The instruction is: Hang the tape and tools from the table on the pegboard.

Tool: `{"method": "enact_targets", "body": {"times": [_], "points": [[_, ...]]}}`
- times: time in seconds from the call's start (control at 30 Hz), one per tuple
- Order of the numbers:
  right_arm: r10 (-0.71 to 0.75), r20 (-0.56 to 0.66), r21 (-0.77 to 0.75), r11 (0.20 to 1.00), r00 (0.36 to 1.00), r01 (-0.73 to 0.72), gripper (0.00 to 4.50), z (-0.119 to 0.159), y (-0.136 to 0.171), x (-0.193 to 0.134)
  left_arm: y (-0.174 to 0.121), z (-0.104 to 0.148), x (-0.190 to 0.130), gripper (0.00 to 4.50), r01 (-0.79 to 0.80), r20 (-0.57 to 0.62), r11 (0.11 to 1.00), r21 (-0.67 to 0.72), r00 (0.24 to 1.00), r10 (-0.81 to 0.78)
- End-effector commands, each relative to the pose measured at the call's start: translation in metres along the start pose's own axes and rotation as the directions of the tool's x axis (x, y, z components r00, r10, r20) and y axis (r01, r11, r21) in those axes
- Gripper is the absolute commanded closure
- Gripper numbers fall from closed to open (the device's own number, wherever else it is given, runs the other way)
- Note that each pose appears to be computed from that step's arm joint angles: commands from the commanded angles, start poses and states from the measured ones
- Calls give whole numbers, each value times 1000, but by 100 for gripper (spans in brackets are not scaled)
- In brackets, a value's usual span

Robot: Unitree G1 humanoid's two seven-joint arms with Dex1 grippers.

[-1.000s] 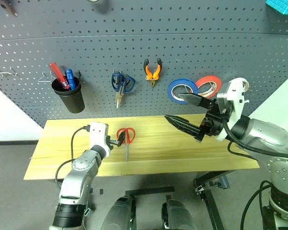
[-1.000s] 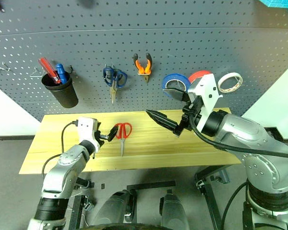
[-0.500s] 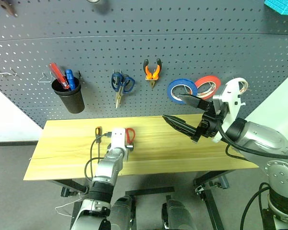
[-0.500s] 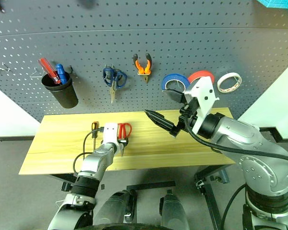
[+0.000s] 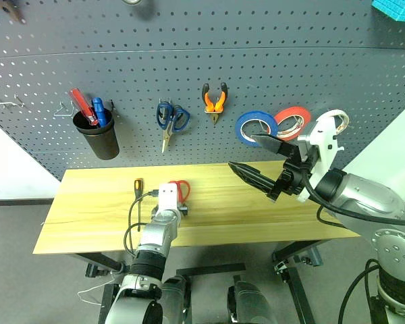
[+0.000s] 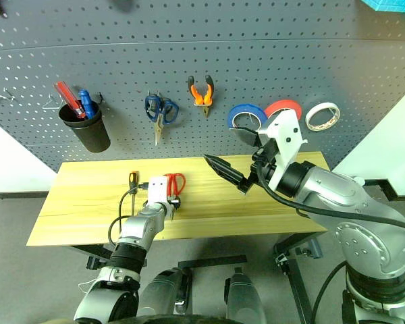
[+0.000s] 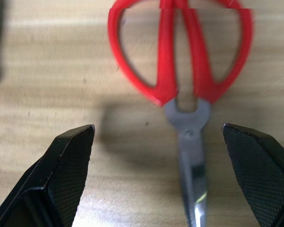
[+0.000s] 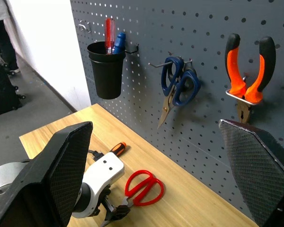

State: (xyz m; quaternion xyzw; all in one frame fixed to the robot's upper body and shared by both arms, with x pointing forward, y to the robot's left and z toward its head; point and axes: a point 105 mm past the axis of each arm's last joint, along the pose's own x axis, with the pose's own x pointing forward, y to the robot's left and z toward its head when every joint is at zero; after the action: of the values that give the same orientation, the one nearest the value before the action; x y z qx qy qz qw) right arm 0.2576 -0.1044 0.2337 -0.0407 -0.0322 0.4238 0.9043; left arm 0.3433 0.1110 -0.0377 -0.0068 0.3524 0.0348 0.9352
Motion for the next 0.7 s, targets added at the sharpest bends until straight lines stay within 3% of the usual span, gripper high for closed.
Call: {"method": "enact_targets", "body": {"times": [0.03, 0.7], "points": [[-4, 44, -45, 999, 999, 6, 1, 13, 4, -4, -4, 9, 1, 0, 7, 23, 1000, -11, 1000, -7], [-27, 32, -32, 999, 999, 28, 1, 11, 6, -5, -21, -5, 9, 0, -7, -44, 1000, -6, 999, 7]]}}
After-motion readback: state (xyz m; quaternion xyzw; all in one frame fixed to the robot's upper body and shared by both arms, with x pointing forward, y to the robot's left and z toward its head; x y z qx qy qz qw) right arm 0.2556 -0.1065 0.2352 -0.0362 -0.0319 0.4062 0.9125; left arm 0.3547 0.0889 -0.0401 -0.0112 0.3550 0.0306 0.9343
